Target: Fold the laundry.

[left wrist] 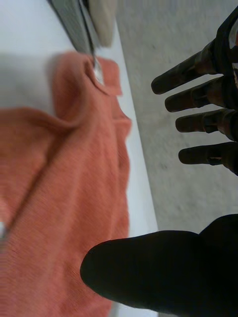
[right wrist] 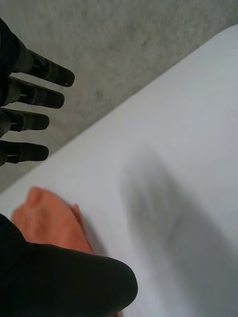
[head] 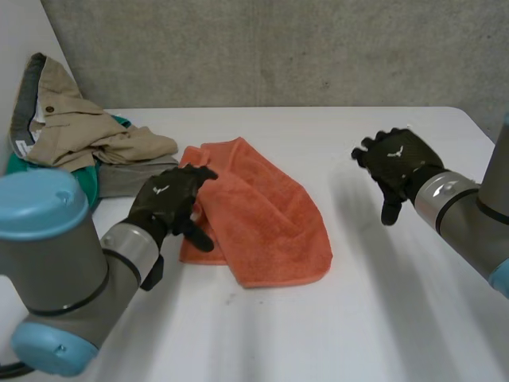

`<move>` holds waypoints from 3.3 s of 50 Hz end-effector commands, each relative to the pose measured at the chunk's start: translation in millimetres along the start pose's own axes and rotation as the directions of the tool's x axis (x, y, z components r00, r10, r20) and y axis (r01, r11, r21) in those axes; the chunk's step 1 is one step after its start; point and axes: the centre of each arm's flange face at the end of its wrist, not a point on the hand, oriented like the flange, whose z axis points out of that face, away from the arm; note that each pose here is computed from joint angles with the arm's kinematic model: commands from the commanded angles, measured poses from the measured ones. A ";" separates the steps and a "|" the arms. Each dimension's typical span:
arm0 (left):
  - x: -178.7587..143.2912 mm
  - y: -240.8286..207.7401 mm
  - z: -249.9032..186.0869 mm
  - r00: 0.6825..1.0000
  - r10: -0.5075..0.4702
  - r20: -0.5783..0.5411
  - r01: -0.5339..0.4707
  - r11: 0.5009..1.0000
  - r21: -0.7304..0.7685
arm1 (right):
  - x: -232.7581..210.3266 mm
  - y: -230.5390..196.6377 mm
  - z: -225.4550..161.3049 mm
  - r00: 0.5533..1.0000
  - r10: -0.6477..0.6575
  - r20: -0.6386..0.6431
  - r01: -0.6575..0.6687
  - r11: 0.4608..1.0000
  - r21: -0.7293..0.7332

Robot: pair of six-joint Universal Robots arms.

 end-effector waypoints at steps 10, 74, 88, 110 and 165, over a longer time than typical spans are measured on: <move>-9.2 41.5 8.1 0.965 0.258 0.043 -0.255 0.964 -0.070 | -14.3 19.3 5.8 0.998 -0.017 0.059 0.021 0.998 -0.061; 1.0 56.8 43.9 0.897 0.442 -0.015 -0.442 0.892 -0.095 | -18.5 26.1 6.7 0.998 -0.014 0.069 0.020 0.996 -0.084; -4.9 65.6 51.5 0.895 0.445 -0.013 -0.443 0.888 -0.120 | -19.5 27.7 7.2 0.997 -0.014 0.073 0.021 0.996 -0.088; -5.9 70.5 66.4 0.894 0.448 -0.008 -0.446 0.888 -0.112 | -21.5 31.2 9.2 0.997 -0.013 0.079 0.021 0.995 -0.099; 34.6 -123.2 -31.2 0.909 0.401 0.115 -0.411 0.814 0.411 | -114.8 31.9 45.5 0.795 0.556 0.241 -0.544 0.830 -0.122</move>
